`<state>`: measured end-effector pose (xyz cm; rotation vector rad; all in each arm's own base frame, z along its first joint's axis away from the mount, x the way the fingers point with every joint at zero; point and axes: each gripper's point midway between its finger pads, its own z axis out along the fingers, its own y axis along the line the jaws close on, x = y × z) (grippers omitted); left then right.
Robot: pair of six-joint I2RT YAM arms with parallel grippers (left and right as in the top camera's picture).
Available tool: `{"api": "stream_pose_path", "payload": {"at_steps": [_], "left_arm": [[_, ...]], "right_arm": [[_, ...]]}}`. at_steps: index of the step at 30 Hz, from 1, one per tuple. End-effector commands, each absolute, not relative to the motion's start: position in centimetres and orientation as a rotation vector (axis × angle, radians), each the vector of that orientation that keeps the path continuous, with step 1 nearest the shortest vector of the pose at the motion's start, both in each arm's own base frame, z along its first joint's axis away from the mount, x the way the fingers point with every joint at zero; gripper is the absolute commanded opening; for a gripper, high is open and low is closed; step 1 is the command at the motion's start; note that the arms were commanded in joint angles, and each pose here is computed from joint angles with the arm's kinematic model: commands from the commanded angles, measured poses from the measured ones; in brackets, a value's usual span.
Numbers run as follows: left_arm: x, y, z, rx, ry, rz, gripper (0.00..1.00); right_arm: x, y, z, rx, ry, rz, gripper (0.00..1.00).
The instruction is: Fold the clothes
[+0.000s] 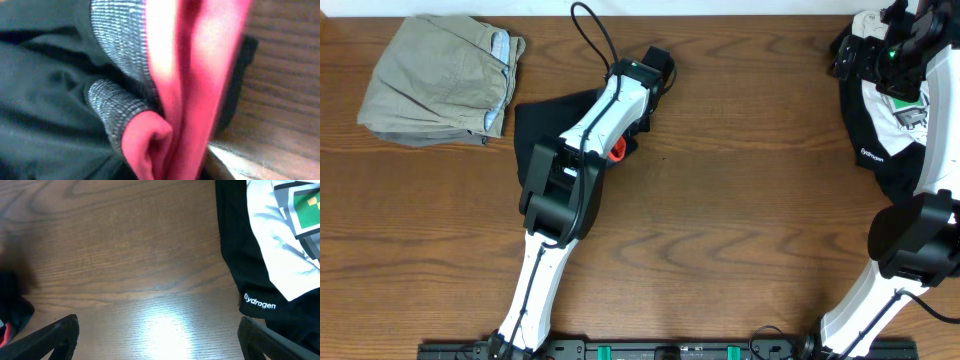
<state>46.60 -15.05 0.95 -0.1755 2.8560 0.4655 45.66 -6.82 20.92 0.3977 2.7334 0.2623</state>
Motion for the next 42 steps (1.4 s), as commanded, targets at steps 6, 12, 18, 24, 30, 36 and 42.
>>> {"api": "stream_pose_path", "payload": {"at_steps": [6,12,18,24,30,36,42], "left_arm": [[45.9,-14.4,1.7,-0.027,2.910,0.503,0.06],[47.0,-13.0,8.8,-0.007,2.823,0.432,0.06],[47.8,-9.7,18.5,-0.079,2.642,0.332,0.06],[48.6,-4.4,27.5,-0.167,2.412,0.281,0.06],[50.8,0.0,32.2,0.045,2.252,0.425,0.06],[51.9,7.2,35.8,-0.056,2.108,0.675,0.06],[52.2,14.4,40.0,-0.172,1.940,0.834,0.06]], "right_arm": [[45.6,-6.3,20.2,0.345,2.760,0.263,0.99],[45.6,-6.3,20.2,0.344,2.760,0.263,0.99],[45.6,-6.3,20.2,0.340,2.760,0.262,0.99],[45.6,-6.3,20.3,0.339,2.759,0.263,0.99],[45.6,-6.3,20.3,0.340,2.759,0.263,0.99],[45.6,-6.3,20.2,0.340,2.761,0.263,0.99],[45.6,-6.2,20.2,0.339,2.762,0.266,0.99]]}}
